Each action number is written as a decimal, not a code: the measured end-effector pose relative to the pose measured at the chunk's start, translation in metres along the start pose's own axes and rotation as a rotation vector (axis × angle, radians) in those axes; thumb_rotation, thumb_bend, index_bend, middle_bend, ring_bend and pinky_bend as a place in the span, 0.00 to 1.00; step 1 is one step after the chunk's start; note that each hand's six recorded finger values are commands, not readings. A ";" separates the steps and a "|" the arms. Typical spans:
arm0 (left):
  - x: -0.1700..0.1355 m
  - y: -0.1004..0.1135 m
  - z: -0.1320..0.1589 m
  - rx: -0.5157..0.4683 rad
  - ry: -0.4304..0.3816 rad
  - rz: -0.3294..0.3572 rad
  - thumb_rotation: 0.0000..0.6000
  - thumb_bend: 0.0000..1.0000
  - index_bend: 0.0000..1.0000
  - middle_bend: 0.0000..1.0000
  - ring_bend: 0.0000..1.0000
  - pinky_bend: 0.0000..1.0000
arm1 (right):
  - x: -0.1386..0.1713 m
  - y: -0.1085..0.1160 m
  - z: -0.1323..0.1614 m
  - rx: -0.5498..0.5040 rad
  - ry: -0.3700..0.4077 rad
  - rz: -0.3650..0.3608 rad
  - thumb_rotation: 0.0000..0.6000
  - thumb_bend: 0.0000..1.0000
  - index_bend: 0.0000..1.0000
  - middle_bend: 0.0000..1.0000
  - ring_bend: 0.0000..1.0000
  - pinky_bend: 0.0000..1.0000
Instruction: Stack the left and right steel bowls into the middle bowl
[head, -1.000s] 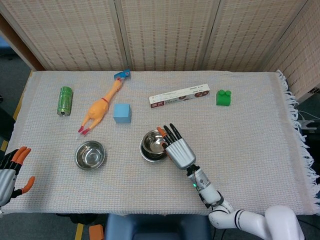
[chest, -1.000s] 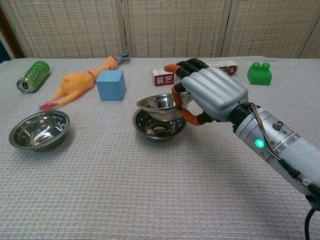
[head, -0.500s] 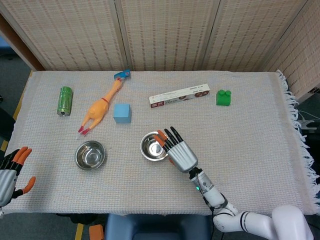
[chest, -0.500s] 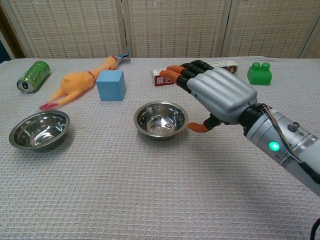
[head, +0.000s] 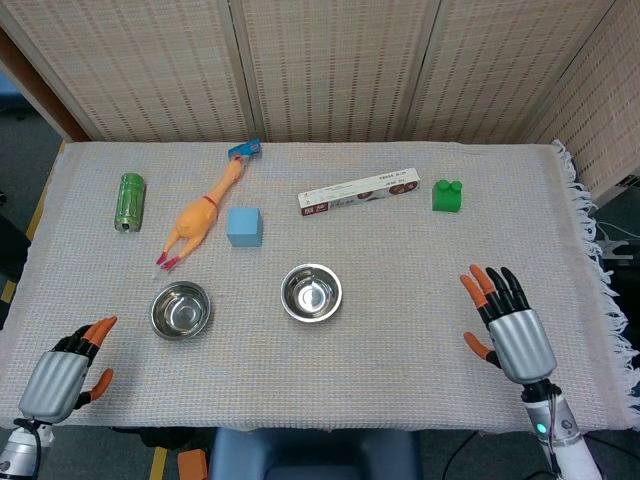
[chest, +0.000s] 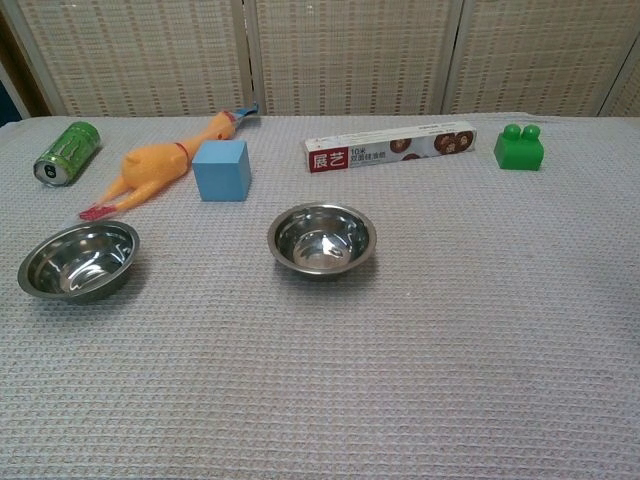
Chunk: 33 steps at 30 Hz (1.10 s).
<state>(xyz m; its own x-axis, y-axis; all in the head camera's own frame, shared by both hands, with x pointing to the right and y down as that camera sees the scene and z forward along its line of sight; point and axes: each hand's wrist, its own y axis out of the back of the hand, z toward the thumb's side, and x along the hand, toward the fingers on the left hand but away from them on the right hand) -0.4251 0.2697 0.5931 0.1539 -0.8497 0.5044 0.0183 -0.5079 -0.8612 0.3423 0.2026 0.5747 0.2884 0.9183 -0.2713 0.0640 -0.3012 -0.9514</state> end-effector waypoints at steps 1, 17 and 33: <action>0.002 -0.005 0.003 0.023 0.001 -0.003 1.00 0.39 0.03 0.45 0.50 0.60 | 0.009 0.003 -0.006 -0.020 -0.012 0.005 1.00 0.13 0.00 0.00 0.00 0.00; 0.060 -0.071 0.042 0.374 -0.072 0.019 1.00 0.39 0.25 0.93 0.97 1.00 | 0.034 0.021 -0.023 -0.046 -0.019 -0.003 1.00 0.13 0.00 0.00 0.00 0.00; 0.086 -0.081 0.046 0.402 -0.125 0.102 1.00 0.39 0.59 0.96 1.00 1.00 | 0.032 0.014 -0.024 -0.032 -0.034 0.027 1.00 0.13 0.00 0.00 0.00 0.00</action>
<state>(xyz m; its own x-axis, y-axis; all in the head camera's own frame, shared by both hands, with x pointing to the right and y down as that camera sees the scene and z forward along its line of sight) -0.3680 0.2439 0.7033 0.2927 -0.8563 0.4255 0.3767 -0.3057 -0.8744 0.3754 0.2218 0.5564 0.2577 0.9176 -0.3026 0.0874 -0.3340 -0.9385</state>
